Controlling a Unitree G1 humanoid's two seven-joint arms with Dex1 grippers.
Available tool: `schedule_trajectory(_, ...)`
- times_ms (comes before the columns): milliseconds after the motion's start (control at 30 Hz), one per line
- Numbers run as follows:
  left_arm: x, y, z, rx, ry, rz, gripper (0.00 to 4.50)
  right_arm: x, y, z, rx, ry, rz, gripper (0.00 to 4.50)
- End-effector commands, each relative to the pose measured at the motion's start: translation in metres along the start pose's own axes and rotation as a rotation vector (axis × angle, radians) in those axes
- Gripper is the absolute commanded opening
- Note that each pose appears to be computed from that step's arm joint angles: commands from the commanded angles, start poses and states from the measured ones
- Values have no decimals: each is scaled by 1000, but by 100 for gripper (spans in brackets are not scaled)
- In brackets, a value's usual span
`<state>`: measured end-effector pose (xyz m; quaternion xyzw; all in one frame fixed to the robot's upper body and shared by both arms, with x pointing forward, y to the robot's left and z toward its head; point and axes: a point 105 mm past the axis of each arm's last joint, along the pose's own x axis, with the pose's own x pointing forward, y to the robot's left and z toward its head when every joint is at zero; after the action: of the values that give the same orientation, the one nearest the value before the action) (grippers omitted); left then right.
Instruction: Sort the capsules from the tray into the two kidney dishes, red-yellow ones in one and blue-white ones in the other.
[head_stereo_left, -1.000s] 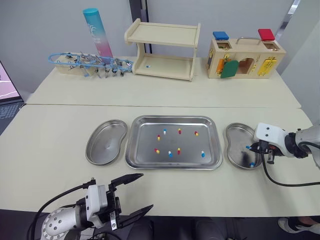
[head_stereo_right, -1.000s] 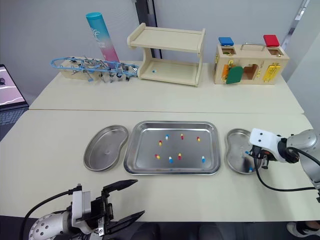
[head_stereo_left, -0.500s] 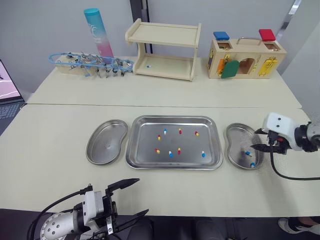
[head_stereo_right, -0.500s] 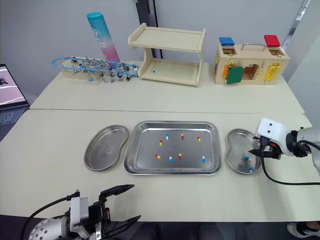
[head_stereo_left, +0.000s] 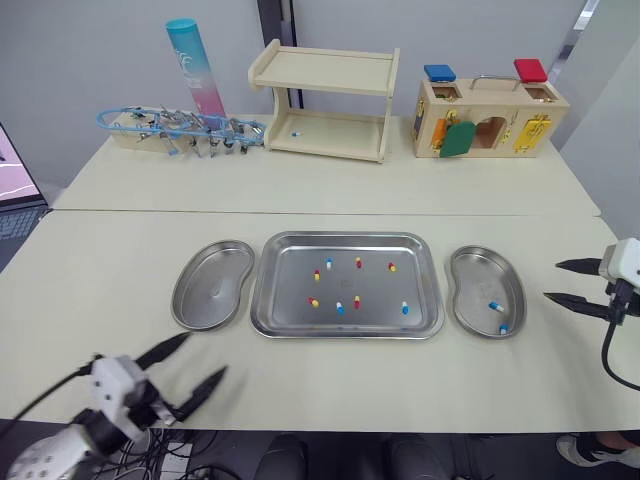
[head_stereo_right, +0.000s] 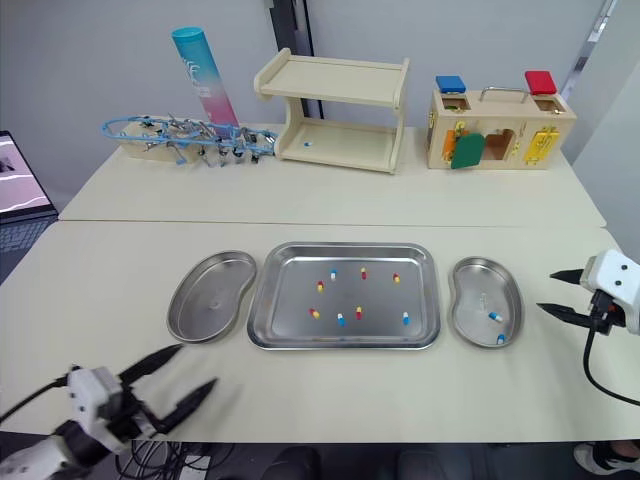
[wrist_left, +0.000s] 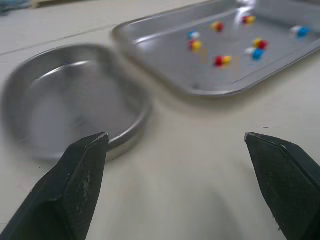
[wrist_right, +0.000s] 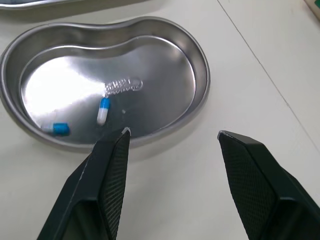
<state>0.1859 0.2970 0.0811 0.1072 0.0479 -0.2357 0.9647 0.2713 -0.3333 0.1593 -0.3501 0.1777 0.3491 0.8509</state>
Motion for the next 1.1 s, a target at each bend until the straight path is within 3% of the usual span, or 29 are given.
schedule_trajectory(33,-36,50,-4,7,91,203,450,-17,-6,-4,-2,16,-25,297)
schedule_trajectory(133,-53,76,-5,-6,122,264,450,-20,-8,-15,61,42,-42,315)
schedule_trajectory(200,-64,93,-1,-19,125,288,450,-24,-8,-24,82,74,-44,353)
schedule_trajectory(300,-76,111,1,-20,138,320,450,-29,-5,-33,98,104,-28,448)
schedule_trajectory(467,-72,115,12,-12,130,321,450,-30,0,-37,109,108,-24,448)
schedule_trajectory(833,-54,89,29,-28,141,287,450,-27,5,-32,88,93,-6,448)
schedule_trajectory(1100,-43,72,36,-24,163,230,450,-7,23,34,-12,-113,103,448)
